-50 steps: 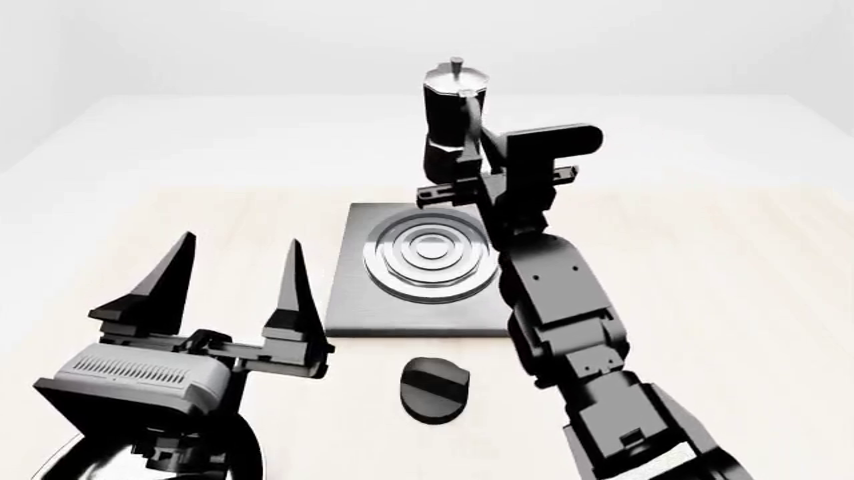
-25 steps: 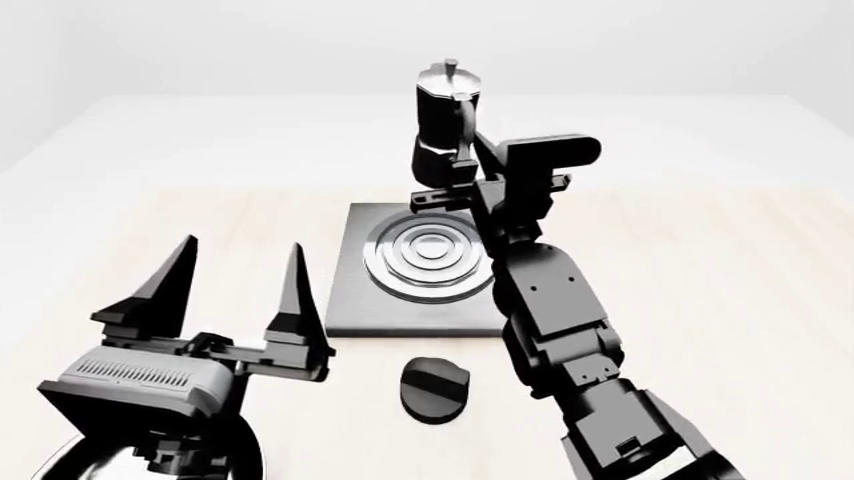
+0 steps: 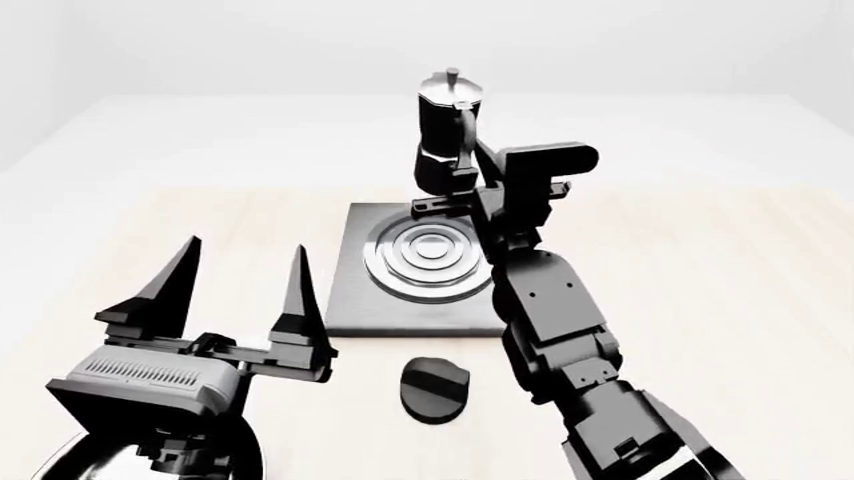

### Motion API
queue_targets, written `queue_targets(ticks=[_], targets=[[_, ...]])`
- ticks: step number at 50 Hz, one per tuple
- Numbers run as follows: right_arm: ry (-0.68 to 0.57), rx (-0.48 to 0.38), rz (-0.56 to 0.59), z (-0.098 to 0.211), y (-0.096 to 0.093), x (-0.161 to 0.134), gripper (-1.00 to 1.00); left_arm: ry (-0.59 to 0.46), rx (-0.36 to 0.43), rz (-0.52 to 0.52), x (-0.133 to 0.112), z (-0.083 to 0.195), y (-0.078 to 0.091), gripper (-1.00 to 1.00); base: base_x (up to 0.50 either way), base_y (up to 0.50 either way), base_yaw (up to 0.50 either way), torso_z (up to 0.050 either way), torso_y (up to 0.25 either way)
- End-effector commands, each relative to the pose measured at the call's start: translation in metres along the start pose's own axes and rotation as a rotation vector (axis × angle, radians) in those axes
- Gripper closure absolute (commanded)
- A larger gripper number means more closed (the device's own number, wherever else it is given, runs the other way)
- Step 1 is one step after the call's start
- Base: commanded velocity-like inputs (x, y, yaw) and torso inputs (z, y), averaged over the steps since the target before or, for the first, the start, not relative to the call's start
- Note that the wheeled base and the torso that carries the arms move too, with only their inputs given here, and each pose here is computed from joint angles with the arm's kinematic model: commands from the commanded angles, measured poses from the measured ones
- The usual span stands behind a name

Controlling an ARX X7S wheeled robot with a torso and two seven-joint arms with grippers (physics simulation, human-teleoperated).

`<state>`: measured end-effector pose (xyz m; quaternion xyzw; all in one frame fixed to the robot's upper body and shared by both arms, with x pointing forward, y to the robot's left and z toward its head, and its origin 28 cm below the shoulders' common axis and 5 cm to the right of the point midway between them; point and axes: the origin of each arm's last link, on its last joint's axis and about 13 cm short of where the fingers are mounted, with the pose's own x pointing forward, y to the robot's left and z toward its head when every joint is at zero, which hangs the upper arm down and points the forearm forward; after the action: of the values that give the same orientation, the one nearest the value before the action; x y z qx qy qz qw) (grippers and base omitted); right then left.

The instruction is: Turn on the stove and put the moka pot on it.

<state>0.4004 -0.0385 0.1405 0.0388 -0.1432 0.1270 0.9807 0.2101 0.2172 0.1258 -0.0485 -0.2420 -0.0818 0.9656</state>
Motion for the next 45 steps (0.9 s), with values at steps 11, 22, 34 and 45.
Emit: queue_targets(ticks=[11,22,34,45], targets=[[-0.038,-0.012,0.019,0.001,0.004,0.000,1.00,0.006,0.002,0.002,-0.001,-0.002,0.000,-1.00,0.00,0.00,0.00,0.000,-0.075],[-0.071,0.011,0.025,0.001,0.004,-0.002,1.00,0.005,-0.004,0.002,-0.002,-0.003,0.000,-1.00,0.00,0.00,0.00,0.000,-0.098],[-0.106,0.010,0.017,0.001,0.004,-0.002,1.00,0.008,-0.004,0.002,-0.002,-0.004,0.000,-1.00,0.00,0.00,0.00,0.000,-0.104],[-0.094,0.005,0.022,-0.006,0.006,-0.007,1.00,0.008,-0.007,0.003,-0.002,-0.005,0.000,-1.00,0.00,0.00,0.00,0.000,-0.105]])
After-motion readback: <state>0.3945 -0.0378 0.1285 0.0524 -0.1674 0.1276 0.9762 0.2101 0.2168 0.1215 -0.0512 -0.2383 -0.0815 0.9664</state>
